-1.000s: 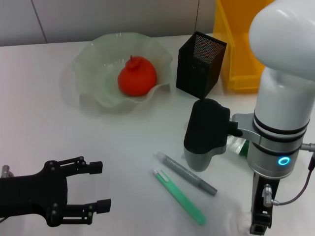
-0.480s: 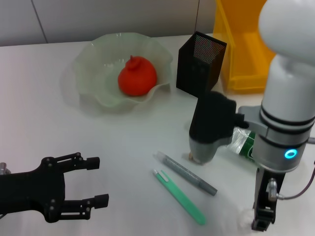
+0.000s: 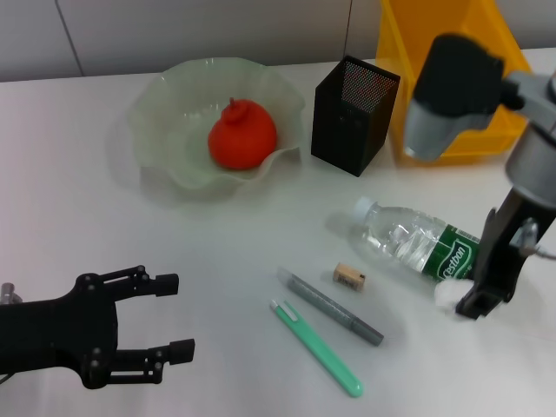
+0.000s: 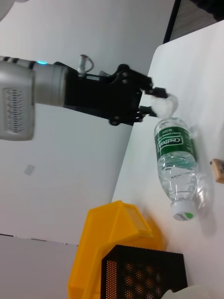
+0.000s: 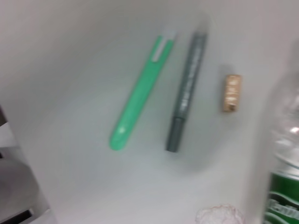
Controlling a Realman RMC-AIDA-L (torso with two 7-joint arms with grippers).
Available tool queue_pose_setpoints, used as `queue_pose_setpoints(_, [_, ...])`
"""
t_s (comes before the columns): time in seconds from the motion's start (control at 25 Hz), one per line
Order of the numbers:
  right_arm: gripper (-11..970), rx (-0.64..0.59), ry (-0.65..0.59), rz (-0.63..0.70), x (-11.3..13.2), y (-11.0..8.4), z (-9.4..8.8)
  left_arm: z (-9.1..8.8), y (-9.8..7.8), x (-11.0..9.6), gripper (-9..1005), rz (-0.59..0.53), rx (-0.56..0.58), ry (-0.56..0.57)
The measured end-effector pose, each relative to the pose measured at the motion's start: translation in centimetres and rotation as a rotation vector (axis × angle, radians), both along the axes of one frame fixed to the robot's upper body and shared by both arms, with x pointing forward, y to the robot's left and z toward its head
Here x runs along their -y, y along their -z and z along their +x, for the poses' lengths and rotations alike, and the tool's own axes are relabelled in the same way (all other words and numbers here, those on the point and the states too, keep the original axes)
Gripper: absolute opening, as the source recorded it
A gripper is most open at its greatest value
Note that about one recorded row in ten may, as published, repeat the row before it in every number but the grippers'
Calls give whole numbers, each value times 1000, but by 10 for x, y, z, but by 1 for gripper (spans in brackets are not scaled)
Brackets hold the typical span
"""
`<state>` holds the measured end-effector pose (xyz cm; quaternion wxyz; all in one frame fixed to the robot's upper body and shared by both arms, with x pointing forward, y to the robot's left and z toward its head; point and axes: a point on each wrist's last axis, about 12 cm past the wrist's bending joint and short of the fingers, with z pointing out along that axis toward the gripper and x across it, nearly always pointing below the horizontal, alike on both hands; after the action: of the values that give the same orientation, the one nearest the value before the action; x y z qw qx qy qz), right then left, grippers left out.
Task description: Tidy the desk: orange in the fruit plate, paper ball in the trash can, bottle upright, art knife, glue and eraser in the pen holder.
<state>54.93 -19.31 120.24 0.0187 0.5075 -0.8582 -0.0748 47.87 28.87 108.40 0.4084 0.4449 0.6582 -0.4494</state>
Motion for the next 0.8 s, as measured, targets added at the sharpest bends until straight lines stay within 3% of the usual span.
queue_pose_setpoints(0.32, [324, 79, 71, -40, 26, -13, 11, 3, 0, 1, 845, 3, 3, -3])
queue_pose_setpoints(0.56, [323, 288, 167, 1, 54, -26, 31, 5, 0, 4, 845, -2, 3, 2])
queue_pose_setpoints(0.8, [322, 450, 210, 31, 70, -22, 46, 5, 0, 5, 844, -3, 2, 2])
